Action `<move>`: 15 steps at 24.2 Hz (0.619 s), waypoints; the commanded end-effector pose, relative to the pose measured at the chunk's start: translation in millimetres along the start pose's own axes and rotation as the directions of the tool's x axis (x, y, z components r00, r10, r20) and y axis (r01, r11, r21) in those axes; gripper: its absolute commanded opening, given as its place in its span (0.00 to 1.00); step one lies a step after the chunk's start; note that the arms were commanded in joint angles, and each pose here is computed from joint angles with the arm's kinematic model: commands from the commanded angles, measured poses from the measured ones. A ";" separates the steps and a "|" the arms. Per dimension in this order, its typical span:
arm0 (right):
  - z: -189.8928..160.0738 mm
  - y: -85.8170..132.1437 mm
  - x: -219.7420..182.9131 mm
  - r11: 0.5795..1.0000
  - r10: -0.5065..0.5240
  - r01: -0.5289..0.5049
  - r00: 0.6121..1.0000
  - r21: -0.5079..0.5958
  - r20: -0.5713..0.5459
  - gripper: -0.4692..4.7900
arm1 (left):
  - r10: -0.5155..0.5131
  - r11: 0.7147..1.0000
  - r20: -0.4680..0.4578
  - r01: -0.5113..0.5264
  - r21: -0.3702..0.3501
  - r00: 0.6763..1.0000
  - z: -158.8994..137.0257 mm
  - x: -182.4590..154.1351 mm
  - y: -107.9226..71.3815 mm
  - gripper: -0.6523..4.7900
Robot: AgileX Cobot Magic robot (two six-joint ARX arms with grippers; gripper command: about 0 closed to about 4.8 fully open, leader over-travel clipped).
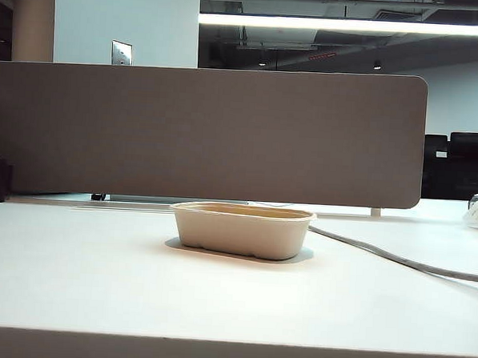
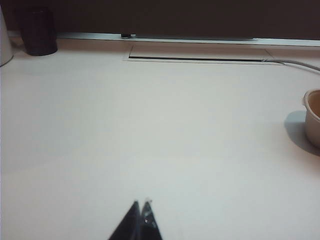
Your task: Pick up the cleaning sponge from the table and place it into the paper lunch box.
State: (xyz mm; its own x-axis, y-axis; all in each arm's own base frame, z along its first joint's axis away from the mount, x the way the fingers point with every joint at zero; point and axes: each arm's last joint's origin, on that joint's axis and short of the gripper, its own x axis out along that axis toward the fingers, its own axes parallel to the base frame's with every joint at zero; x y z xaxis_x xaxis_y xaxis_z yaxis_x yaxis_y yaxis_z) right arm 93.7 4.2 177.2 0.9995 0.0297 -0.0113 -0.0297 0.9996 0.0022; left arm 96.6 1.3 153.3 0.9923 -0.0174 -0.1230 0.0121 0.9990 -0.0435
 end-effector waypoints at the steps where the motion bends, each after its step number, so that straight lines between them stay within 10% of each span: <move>1: -3.5 -1.0 1.2 1.000 -0.008 0.008 1.000 0.016 -0.003 0.08 | -0.002 1.000 0.009 0.002 0.002 1.000 1.1 0.0 -0.1 0.11; 15: -10.1 0.7 2.7 1.000 0.005 -0.005 1.000 0.015 -0.016 0.08 | -0.002 1.000 0.009 0.002 0.001 1.000 1.1 0.0 -0.1 0.11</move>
State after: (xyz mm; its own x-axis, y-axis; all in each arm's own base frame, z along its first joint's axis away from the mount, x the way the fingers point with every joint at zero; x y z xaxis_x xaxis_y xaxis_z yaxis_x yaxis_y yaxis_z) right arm 96.3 4.2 164.6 0.9985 0.0274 -0.0482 -0.0268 0.9996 0.0132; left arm 96.6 1.3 153.3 0.9923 -0.0174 -0.1230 0.0121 0.9990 -0.0435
